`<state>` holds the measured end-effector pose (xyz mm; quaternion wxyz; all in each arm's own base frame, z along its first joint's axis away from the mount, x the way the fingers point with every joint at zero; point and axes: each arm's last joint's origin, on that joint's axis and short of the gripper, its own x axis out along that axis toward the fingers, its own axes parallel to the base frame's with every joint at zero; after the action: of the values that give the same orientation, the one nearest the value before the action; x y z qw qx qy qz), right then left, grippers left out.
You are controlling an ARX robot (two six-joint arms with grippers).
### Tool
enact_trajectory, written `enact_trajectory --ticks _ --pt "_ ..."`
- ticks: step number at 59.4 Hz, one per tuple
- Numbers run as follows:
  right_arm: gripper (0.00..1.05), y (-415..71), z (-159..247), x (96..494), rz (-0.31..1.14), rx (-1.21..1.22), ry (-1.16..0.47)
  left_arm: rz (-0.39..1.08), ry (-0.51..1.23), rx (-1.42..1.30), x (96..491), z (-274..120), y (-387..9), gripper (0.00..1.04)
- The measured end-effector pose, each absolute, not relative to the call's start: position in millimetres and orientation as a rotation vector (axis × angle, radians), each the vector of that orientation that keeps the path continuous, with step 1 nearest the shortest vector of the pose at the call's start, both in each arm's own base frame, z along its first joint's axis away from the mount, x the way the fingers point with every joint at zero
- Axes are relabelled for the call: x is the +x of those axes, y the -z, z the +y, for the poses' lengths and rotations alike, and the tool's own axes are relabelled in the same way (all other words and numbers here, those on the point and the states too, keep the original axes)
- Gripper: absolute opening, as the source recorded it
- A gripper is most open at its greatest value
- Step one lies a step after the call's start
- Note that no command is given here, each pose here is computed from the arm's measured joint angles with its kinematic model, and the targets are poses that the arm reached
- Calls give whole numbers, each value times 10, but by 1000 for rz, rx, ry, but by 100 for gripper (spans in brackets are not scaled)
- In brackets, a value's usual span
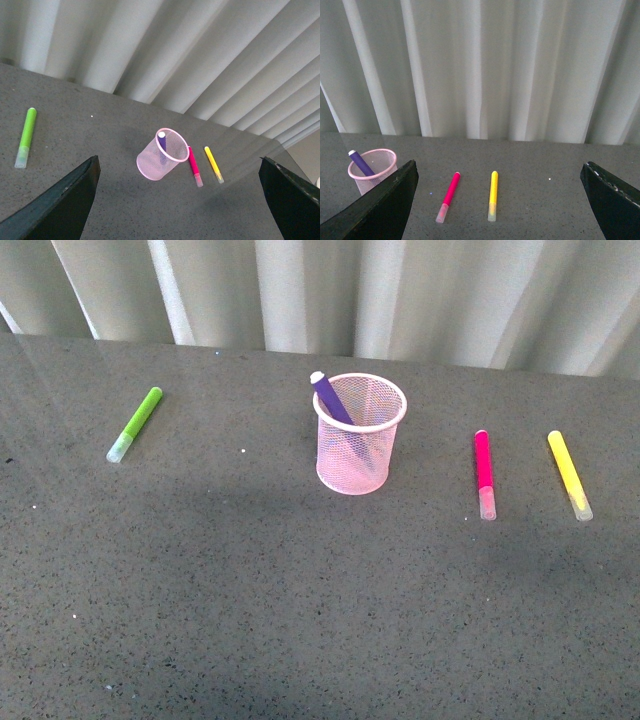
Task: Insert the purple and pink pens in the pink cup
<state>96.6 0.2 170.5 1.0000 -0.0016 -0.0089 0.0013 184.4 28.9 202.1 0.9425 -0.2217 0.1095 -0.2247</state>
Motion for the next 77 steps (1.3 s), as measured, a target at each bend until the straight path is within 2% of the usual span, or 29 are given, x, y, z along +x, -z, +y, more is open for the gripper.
enact_trajectory --ticks 3,5,9,15,36,77 --pt "98 -1705 2 966 -18 -3 -3 209 441 -446 1793 314 -2038 98" --pt "98 -1705 2 966 -18 -3 -3 157 371 -385 1774 307 -2036 94" --pt "98 -1704 2 966 -17 -3 -3 37 169 -221 1711 282 -1981 82" --pt "98 -1704 2 966 -17 -3 -3 13 8 -93 1617 251 -1886 64" --pt "98 -1704 2 966 -17 -3 -3 7 -5 -17 1404 101 -1778 3" --pt "98 -1705 2 966 -18 -3 -3 -13 0 -7 1147 0 -1698 4"
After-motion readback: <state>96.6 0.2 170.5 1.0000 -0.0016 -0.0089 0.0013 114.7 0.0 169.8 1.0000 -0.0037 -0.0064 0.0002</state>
